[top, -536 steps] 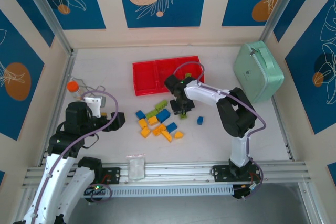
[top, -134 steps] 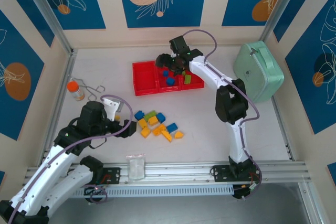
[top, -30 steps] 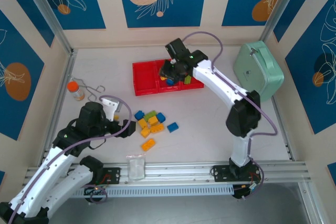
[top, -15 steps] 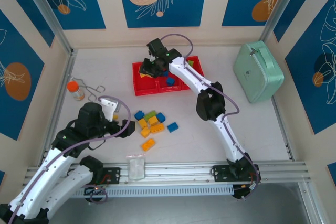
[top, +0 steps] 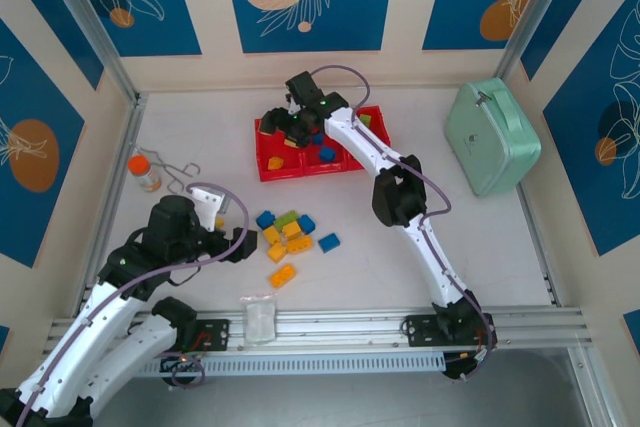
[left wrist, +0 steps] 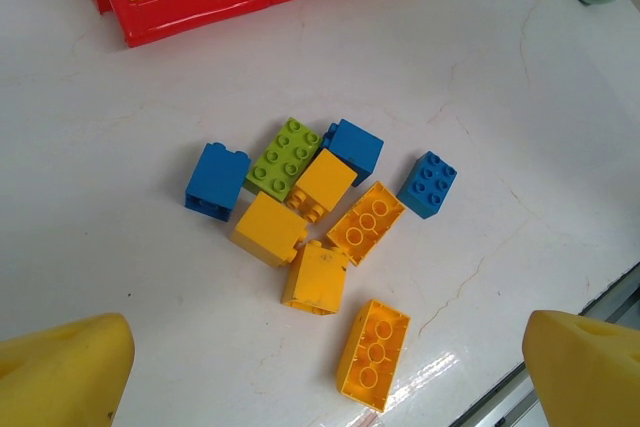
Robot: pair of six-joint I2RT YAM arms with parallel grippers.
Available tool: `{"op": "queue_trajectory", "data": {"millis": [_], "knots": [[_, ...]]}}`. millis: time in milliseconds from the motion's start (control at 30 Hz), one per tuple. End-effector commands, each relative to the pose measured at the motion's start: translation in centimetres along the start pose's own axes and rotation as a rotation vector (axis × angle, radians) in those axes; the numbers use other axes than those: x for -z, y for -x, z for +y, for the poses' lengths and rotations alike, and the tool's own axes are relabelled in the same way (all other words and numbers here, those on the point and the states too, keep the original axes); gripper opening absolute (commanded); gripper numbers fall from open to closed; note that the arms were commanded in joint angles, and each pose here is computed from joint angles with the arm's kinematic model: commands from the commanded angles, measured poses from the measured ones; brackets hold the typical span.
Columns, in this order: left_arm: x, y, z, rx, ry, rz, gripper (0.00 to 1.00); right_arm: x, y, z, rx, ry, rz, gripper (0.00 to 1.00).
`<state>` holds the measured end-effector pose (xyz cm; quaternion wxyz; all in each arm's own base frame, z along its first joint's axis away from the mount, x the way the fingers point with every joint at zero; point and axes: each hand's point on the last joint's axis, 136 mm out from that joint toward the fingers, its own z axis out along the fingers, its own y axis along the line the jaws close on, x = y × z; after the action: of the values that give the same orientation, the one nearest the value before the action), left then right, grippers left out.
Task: Sort the legos into containers by color
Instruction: Place the lego in the container, then pick up the lego from the bottom-center of the table.
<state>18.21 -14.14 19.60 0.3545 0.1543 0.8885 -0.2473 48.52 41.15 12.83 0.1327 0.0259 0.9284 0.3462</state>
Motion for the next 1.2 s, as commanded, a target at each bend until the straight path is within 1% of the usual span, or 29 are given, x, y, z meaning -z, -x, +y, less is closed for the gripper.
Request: {"op": "queue_trajectory", "data": {"millis": [0, 167, 233, 300, 433, 467, 500, 533, 600, 667, 733, 800, 867, 1033, 1167], "knots": [[0.0, -0.2, 0.1, -0.019, 0.005, 0.001, 0.99, 3.1, -0.1, 3.0, 0.031, 0.051, -0.006, 0.78], [0.0, -0.1, 0.0, -0.021, 0.002, -0.001, 0.99, 7.5, -1.0, 4.9, 0.071, 0.025, -0.025, 0.78], [0.0, -0.2, 0.0, -0.02, 0.0, 0.001, 0.99, 9.5, -1.9, 5.5, 0.134, 0.007, -0.031, 0.8], [0.0, -0.2, -0.1, -0.02, -0.003, 0.0, 0.99, 11.4, -2.8, 5.8, 0.24, -0.016, -0.037, 0.8], [0.1, -0.1, -0.2, -0.022, -0.01, -0.006, 0.99, 14.9, -4.3, 3.7, 0.518, -0.137, -0.078, 0.8], [0.1, -0.1, -0.2, -0.023, -0.01, -0.005, 0.99, 15.8, -4.5, 3.3, 0.562, -0.153, -0.093, 0.81], [0.1, -0.1, -0.2, -0.021, -0.011, -0.006, 0.99, 16.5, -5.2, 2.3, 0.601, -0.172, -0.08, 0.82], [0.1, -0.1, -0.2, -0.021, -0.01, -0.006, 0.99, 17.1, -6.1, 1.4, 0.615, -0.181, -0.064, 0.82], [0.1, -0.1, -0.2, -0.02, -0.008, -0.005, 0.99, 18.1, -7.8, -0.9, 0.58, -0.234, -0.021, 0.83], [0.0, -0.1, -0.1, -0.018, -0.003, -0.007, 0.99, 18.5, -10.7, -3.0, 0.492, -0.25, 0.077, 0.89], [-0.1, -0.2, 0.0, -0.016, -0.001, 0.001, 0.99, 18.1, -14.1, -5.2, 0.429, -0.266, 0.179, 0.91], [-0.4, -0.3, -0.1, -0.015, -0.006, 0.013, 0.99, 17.4, -17.1, -6.9, 0.439, -0.278, 0.234, 0.96], [-0.7, -0.4, -0.3, -0.01, -0.019, 0.031, 0.99, 16.9, -19.6, -8.4, 0.429, -0.277, 0.29, 0.97], [-1.1, -0.7, -0.5, -0.007, -0.035, 0.058, 0.99, 15.7, -23.3, -11.5, 0.444, -0.344, 0.4, 0.99], [-0.9, -0.6, -0.3, -0.008, -0.021, 0.046, 0.99, 14.1, -24.6, -12.1, 0.49, -0.387, 0.443, 0.99]]}}
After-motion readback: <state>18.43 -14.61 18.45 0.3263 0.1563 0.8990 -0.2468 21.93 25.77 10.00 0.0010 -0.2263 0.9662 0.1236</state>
